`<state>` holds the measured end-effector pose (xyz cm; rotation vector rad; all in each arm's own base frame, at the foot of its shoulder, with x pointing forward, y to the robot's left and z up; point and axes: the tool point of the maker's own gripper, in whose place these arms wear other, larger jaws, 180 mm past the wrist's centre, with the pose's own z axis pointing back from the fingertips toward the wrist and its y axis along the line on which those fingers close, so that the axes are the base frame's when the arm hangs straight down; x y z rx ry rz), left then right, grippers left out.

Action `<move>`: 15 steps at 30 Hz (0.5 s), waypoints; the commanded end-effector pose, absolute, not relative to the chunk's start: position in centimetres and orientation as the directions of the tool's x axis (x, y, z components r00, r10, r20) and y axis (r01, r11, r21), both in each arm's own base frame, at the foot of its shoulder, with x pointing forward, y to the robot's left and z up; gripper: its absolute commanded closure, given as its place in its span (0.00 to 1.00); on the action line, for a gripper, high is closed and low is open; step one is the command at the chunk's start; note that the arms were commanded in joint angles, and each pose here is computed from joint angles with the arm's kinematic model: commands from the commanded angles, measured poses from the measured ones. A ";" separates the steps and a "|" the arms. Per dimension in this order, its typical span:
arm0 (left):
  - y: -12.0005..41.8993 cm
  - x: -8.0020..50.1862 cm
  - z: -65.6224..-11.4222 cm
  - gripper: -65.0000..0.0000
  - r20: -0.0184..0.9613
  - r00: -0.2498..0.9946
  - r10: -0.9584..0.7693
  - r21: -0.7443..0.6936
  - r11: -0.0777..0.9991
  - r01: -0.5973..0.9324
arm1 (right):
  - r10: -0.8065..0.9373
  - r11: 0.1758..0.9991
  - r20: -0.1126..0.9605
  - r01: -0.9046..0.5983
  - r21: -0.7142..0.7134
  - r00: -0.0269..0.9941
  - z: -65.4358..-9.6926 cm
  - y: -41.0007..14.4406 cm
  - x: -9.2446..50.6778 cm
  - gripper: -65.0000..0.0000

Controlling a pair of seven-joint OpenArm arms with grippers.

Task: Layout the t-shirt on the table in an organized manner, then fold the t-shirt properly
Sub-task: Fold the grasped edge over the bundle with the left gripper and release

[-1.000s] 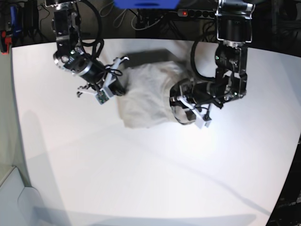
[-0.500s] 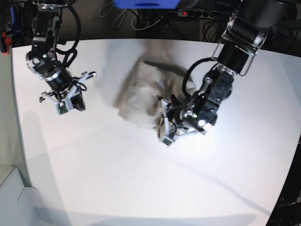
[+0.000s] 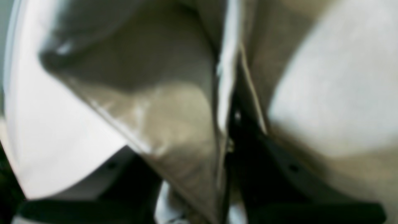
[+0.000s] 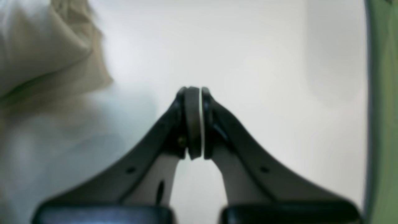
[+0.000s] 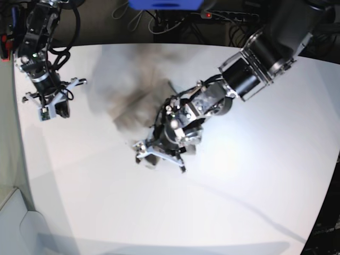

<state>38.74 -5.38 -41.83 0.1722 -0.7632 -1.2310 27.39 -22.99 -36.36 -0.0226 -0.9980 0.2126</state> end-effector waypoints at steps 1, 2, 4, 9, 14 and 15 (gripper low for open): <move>-6.8 38.7 -41.2 1.00 0.430 0.078 -0.899 0.519 0.317 0.794 | 0.192 0.979 0.852 -0.155 -0.132 0.488 -35.1 -23.7 27.6 1.00; -7.5 38.7 -41.0 1.00 0.416 0.044 -0.908 0.534 0.283 0.797 | 0.189 0.980 0.850 -0.144 -0.135 0.491 -35.2 -24.2 27.4 1.00; -8.8 38.5 -40.6 1.00 0.374 -0.044 -0.926 0.560 0.188 0.807 | 0.184 0.982 0.849 -0.125 -0.140 0.496 -35.1 -24.9 27.1 1.00; -8.8 36.7 -41.6 1.00 0.174 -0.246 -0.953 0.507 -0.128 0.853 | 0.170 0.985 0.848 -0.070 -0.157 0.501 -34.8 -26.9 26.5 1.00; -8.6 36.8 -41.5 1.00 0.021 -0.387 -0.922 0.518 -0.321 0.793 | 0.163 0.986 0.847 -0.045 -0.163 0.505 -34.7 -27.8 26.1 1.00; -8.6 36.9 -41.5 1.00 -0.005 -0.406 -0.914 0.526 -0.348 0.776 | 0.162 0.986 0.844 -0.041 -0.164 0.511 -34.8 -28.0 25.9 1.00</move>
